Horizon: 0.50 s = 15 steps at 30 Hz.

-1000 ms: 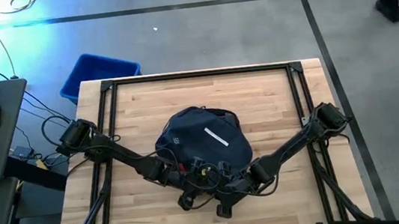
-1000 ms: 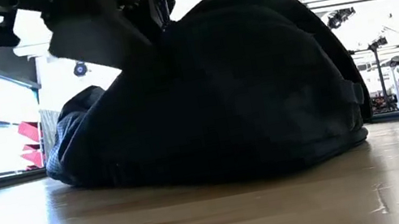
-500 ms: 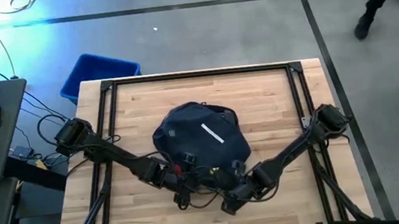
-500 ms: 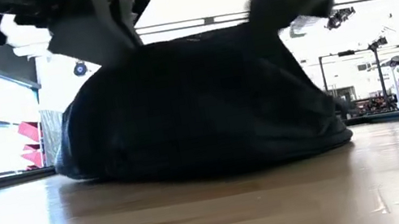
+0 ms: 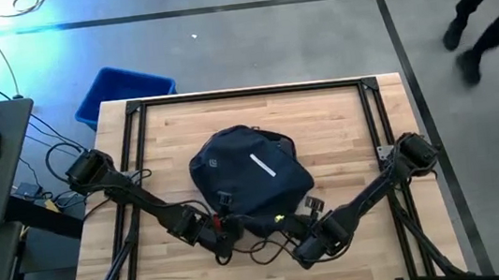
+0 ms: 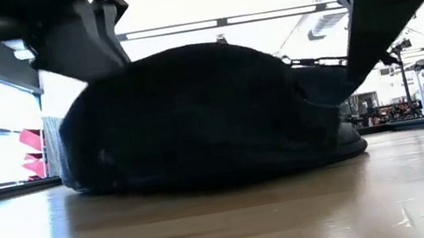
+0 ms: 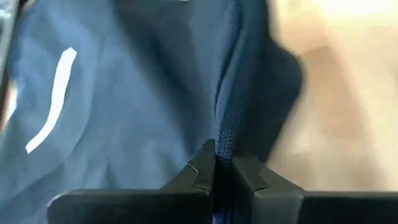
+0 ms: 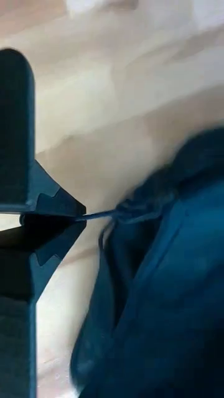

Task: Unpack backpack
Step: Close the blue backpack

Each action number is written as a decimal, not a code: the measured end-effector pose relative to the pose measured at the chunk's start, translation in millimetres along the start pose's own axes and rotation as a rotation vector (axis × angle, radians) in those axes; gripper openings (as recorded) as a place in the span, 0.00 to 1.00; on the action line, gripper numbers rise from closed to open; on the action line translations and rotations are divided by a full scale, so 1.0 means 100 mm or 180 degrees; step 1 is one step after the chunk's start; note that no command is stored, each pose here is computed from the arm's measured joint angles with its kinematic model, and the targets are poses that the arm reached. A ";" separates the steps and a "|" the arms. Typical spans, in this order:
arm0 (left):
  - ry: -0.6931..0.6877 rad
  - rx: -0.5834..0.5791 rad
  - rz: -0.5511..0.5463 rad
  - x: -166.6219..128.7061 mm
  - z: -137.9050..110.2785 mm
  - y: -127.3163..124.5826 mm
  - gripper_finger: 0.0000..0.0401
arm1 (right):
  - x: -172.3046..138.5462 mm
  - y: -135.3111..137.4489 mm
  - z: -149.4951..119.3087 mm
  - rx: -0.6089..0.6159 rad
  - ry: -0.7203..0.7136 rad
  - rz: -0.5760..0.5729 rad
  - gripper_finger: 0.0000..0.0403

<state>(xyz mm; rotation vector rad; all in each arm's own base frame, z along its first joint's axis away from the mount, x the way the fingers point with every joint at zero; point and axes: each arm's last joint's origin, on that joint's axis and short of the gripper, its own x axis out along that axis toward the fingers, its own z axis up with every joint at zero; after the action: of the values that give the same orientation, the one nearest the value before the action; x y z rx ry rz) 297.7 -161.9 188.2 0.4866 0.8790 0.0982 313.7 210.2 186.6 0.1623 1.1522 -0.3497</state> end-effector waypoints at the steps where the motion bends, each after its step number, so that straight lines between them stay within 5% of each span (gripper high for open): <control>1: 0.0043 -0.0011 0.0061 0.04 -0.03 0.03 0.01 | 0.01 0.02 0.04 -0.0008 -0.0054 0.0129 0.00; 6: 0.0365 0.0010 0.0086 0.16 -0.16 0.22 0.10 | -0.02 0.18 0.36 0.0069 -0.0739 0.0824 0.00; 15: 0.0404 -0.0073 -0.0130 -0.34 -0.20 0.56 0.32 | 0.06 0.01 0.70 0.0157 -0.1066 0.0868 0.00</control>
<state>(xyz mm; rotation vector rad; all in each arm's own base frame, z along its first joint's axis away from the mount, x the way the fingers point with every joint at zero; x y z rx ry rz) 267.1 -114.3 226.8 0.4445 1.0108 0.1026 376.1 189.0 209.3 0.2896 0.7787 -0.1552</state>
